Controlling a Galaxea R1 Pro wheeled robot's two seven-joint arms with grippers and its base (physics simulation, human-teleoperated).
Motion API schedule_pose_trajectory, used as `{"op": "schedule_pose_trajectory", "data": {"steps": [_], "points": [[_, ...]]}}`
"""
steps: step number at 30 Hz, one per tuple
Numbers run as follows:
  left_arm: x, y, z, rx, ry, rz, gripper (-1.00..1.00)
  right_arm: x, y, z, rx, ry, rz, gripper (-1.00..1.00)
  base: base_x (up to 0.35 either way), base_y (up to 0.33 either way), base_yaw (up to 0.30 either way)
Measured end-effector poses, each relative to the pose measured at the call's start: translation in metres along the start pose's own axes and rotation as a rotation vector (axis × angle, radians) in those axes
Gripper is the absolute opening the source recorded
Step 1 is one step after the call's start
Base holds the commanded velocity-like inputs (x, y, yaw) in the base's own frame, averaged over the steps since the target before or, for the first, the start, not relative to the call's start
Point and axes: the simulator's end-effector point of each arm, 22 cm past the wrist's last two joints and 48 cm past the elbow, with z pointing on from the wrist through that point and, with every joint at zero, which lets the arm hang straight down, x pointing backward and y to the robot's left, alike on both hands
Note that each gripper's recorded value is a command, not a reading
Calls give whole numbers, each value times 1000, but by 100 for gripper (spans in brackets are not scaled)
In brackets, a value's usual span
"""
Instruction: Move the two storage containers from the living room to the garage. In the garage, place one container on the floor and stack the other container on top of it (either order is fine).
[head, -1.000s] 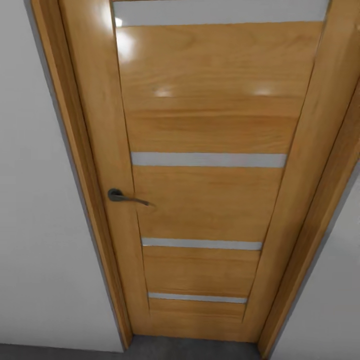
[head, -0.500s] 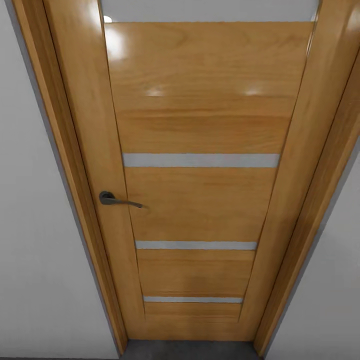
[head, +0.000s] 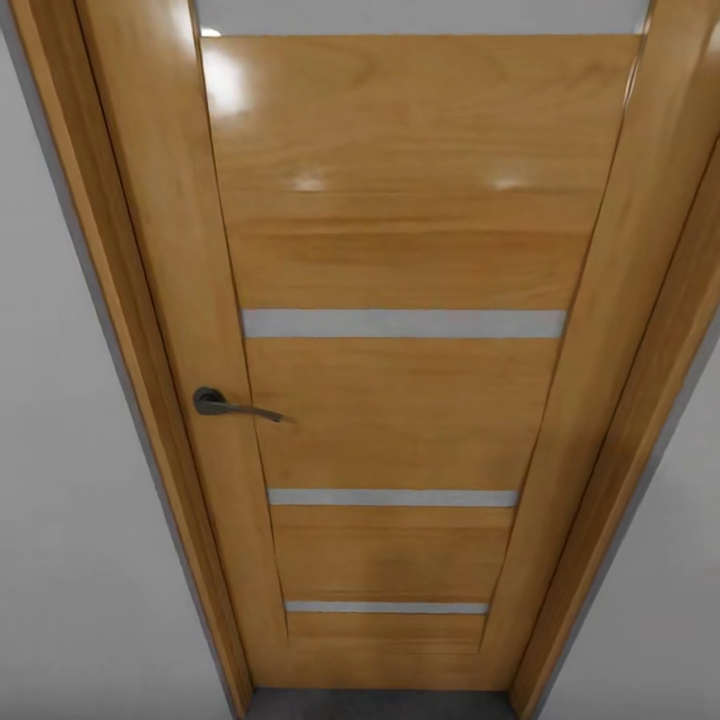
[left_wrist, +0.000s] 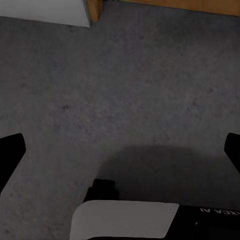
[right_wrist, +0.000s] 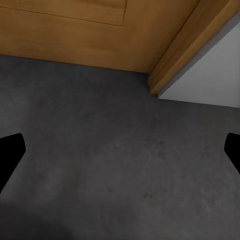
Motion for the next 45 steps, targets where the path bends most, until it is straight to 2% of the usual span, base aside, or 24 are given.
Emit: {"op": "schedule_pose_trajectory", "data": {"steps": [12, 18, 22, 45], "points": [[0, -1, 0, 1, 0, -1, 100, 0, 0, 0, -1, 0, -2, 100, 4, 0, 0], [0, -1, 0, 1, -1, -1, 100, 0, 1, 0, -6, 0, -49, 100, 0, 0, 0], [0, -1, 0, 1, -1, 0, 100, 0, 1, 0, -7, 0, -62, 100, 0, 0, 0], [1, -2, 0, 3, 1, 0, 100, 6, 9, 0, -25, 14, -59, 100, 0, 0, 0]]}}
